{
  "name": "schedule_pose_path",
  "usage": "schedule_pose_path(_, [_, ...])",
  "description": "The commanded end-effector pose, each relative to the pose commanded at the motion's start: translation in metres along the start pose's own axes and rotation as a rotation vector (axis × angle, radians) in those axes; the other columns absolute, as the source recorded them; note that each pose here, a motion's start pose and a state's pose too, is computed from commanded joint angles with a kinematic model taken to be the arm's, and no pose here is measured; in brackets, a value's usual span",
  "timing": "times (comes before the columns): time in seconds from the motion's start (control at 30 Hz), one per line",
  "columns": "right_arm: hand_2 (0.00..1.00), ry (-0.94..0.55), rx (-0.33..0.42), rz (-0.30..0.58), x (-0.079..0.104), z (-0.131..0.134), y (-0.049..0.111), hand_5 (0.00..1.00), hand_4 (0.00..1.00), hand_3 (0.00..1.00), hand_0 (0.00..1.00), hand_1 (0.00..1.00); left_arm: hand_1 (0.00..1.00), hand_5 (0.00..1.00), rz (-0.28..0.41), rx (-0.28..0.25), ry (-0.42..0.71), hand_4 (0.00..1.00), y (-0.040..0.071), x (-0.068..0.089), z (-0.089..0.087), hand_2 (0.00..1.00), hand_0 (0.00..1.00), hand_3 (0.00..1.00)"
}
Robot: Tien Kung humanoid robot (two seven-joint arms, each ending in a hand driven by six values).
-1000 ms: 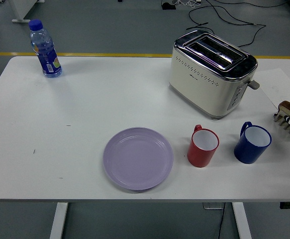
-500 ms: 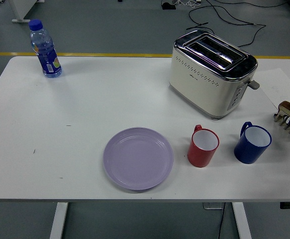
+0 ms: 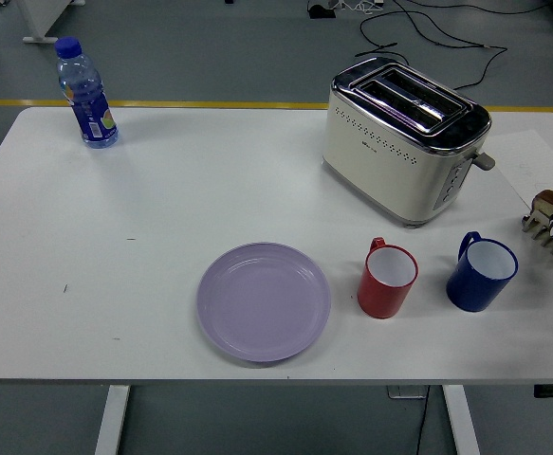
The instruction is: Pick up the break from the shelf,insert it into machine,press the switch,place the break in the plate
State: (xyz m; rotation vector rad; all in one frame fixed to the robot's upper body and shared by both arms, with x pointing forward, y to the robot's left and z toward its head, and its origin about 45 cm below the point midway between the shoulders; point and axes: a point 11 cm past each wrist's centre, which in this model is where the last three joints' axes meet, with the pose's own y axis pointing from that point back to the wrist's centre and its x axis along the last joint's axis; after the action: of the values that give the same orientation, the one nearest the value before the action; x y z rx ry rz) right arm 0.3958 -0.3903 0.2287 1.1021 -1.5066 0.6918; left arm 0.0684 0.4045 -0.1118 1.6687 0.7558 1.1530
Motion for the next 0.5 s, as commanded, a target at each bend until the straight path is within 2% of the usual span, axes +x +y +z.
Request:
schedule_pose_path(0.03, [0.501,0.004,0.001,0.0,0.0,0.0,0.0,0.002,0.472,0.557,0.393,0.446,0.586,0.95,0.0,0.0,0.0,0.331,0.0,0.0,0.0,0.591,0.653,0.601])
schedule_pose_path(0.17, [0.501,0.011,-0.01,-0.025,-0.005,0.002,-0.001,0.002,0.472,0.557,0.393,0.446,0.586,0.95,0.0,0.001,-0.002,0.331,0.0,0.0,0.0,0.591,0.653,0.601])
schedule_pose_path(0.2, [0.501,0.012,-0.009,-0.021,-0.005,0.002,-0.001,0.002,0.472,0.557,0.393,0.446,0.586,0.95,0.0,0.001,-0.001,0.331,0.0,0.0,-0.001,0.591,0.653,0.601])
schedule_pose_path(0.23, [0.49,0.012,-0.008,-0.017,-0.005,0.001,-0.001,0.002,0.415,0.546,0.377,0.435,0.586,0.95,0.001,0.001,-0.001,0.331,0.0,0.0,-0.001,0.591,0.653,0.601])
schedule_pose_path(0.33, [0.49,0.003,0.002,0.009,-0.001,0.0,0.0,0.002,0.415,0.546,0.377,0.435,0.586,0.95,0.001,0.0,0.001,0.331,0.0,0.0,0.0,0.591,0.653,0.601])
schedule_pose_path(0.4, [0.49,-0.007,0.012,0.035,0.005,-0.002,0.0,0.002,0.415,0.546,0.377,0.435,0.586,0.95,0.001,-0.001,0.002,0.331,0.0,0.001,0.0,0.591,0.653,0.601])
schedule_pose_path(0.43, [0.465,-0.014,0.021,0.055,0.009,-0.003,0.0,0.002,0.363,0.537,0.378,0.41,0.586,0.951,0.002,-0.001,0.004,0.329,0.0,0.001,0.0,0.591,0.653,0.601])
schedule_pose_path(0.5, [0.465,-0.023,0.039,0.09,0.018,-0.006,0.001,0.002,0.363,0.537,0.378,0.41,0.586,0.951,0.003,-0.002,0.006,0.329,0.0,0.001,0.001,0.591,0.653,0.601])
